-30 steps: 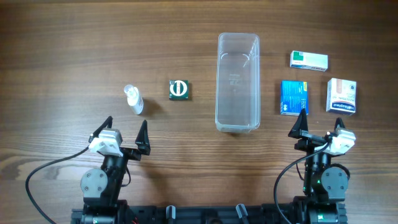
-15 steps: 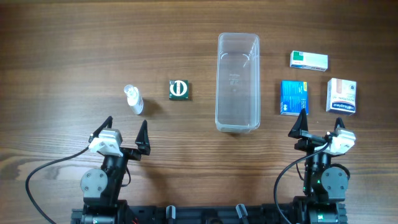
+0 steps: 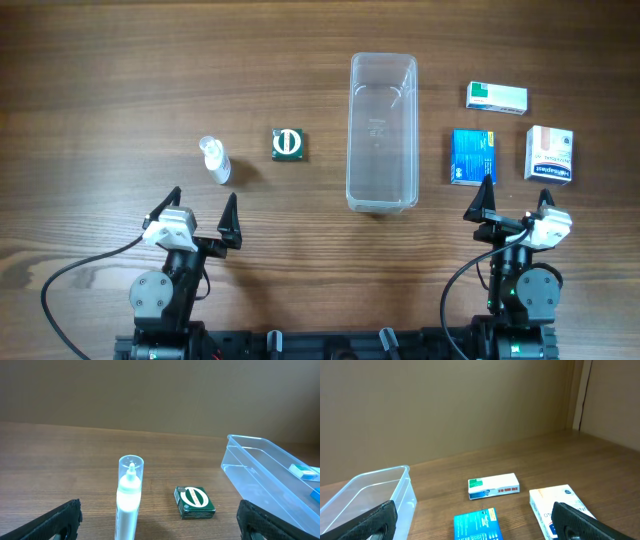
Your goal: Pack container
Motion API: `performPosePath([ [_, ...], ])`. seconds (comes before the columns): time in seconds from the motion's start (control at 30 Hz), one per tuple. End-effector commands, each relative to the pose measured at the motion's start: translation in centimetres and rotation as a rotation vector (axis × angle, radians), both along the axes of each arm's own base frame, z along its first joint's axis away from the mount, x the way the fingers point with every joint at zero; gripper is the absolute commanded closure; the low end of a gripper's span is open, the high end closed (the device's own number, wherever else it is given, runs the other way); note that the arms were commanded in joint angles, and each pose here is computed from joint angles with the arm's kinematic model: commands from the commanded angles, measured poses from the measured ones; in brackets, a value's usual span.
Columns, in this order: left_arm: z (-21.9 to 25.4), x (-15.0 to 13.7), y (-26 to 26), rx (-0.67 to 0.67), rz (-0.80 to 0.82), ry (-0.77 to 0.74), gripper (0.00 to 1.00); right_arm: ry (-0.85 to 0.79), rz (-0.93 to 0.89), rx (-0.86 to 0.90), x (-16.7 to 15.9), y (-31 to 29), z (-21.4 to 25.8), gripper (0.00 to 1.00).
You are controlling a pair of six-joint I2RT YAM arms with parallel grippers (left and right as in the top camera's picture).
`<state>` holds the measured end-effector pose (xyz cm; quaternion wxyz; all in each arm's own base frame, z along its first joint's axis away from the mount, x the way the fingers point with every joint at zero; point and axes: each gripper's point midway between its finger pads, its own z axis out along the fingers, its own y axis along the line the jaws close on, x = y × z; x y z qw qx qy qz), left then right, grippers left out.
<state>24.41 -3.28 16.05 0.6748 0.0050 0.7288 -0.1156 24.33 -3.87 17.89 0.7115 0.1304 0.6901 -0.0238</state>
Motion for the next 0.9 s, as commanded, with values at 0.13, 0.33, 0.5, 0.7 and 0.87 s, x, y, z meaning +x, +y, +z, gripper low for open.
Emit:
performPosePath([
  [0.13,-0.3,0.0,0.1,0.019,0.001,0.006,0.00,-0.033,-0.022,-0.018,-0.1,-0.3,0.8,0.00],
  [0.33,-0.3,0.0,0.1,0.019,0.001,0.006,0.00,-0.218,0.090,0.335,-0.2,1.0,3.7,0.00],
  [0.5,-0.3,0.0,0.1,0.019,0.001,0.006,0.00,-0.383,0.286,0.397,-1.1,3.6,8.1,0.00],
  [0.7,-0.3,0.0,0.1,0.019,0.001,0.006,0.00,-0.477,0.274,0.031,-2.8,4.4,14.9,0.00],
  [0.87,-0.3,0.0,0.1,0.019,0.001,0.006,0.00,-0.118,0.240,-0.104,2.9,4.2,14.9,0.00],
])
